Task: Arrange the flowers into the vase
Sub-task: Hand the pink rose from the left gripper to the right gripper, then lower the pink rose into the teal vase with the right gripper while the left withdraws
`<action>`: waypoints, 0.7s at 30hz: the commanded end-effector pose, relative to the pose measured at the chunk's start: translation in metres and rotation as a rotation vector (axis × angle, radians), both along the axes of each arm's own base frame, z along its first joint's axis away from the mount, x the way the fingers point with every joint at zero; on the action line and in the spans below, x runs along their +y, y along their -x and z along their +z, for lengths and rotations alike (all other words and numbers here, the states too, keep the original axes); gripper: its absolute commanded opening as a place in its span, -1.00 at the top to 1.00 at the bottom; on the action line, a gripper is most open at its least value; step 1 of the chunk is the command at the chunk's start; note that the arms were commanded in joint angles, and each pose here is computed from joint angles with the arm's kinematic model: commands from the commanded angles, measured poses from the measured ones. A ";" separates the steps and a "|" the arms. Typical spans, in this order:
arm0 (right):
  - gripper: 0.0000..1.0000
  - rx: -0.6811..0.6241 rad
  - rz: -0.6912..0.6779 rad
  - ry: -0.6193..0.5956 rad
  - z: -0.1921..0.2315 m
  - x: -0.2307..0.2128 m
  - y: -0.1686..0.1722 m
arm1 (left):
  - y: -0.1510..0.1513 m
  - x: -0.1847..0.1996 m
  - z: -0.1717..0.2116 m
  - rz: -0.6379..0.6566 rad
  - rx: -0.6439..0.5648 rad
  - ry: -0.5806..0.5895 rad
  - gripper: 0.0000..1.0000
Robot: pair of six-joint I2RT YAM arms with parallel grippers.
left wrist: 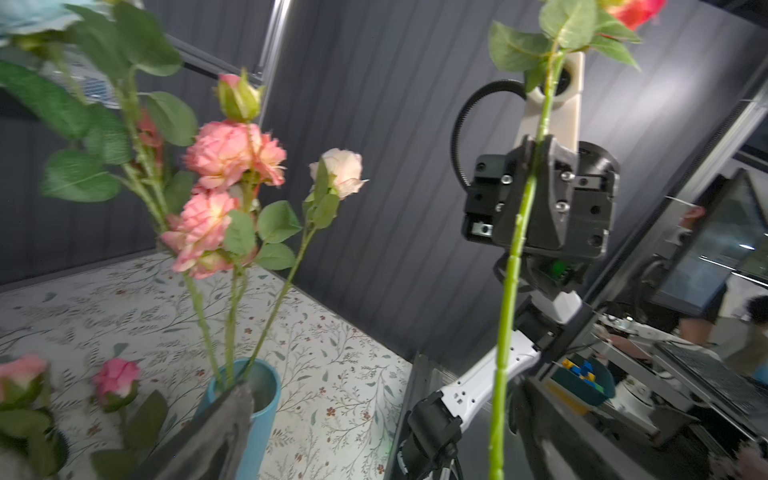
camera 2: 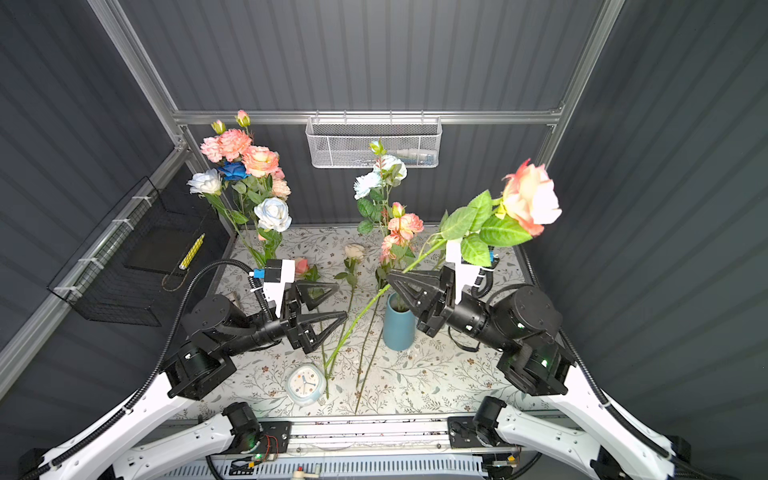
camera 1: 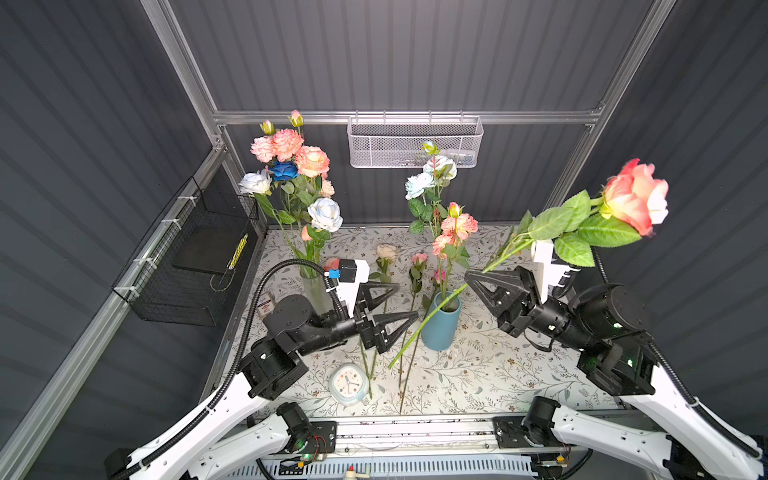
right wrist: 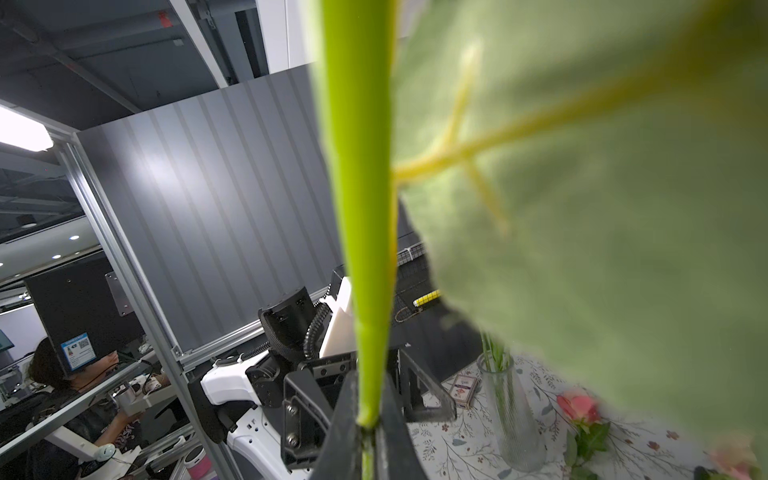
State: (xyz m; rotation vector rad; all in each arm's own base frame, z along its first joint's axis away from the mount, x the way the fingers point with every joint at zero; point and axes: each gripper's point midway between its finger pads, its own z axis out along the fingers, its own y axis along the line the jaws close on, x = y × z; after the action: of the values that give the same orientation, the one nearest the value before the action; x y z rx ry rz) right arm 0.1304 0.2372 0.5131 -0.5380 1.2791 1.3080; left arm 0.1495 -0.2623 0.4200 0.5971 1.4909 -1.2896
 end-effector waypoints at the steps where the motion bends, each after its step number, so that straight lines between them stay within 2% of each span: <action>1: 1.00 0.052 -0.060 0.064 -0.024 -0.005 -0.008 | -0.033 0.033 -0.020 0.274 0.067 -0.016 -0.99; 4: 1.00 0.059 -0.114 0.103 -0.034 -0.013 -0.012 | -0.044 0.046 -0.039 0.366 0.106 -0.029 -1.00; 7: 1.00 0.049 -0.194 0.148 -0.039 -0.023 -0.020 | -0.049 0.048 -0.058 0.400 0.151 -0.053 -1.00; 16: 1.00 -0.040 -0.539 0.358 -0.031 -0.059 -0.059 | -0.051 0.046 -0.094 0.404 0.231 -0.112 -0.99; 21: 1.00 -0.080 -0.616 0.456 -0.025 -0.059 -0.074 | -0.052 0.047 -0.101 0.414 0.245 -0.118 -0.99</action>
State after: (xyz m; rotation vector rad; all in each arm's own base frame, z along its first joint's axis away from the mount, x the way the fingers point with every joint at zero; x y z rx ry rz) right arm 0.1918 0.1854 0.4936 -0.4295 1.4966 0.6430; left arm 0.2008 -0.2200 0.3199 0.2200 1.7877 -0.9857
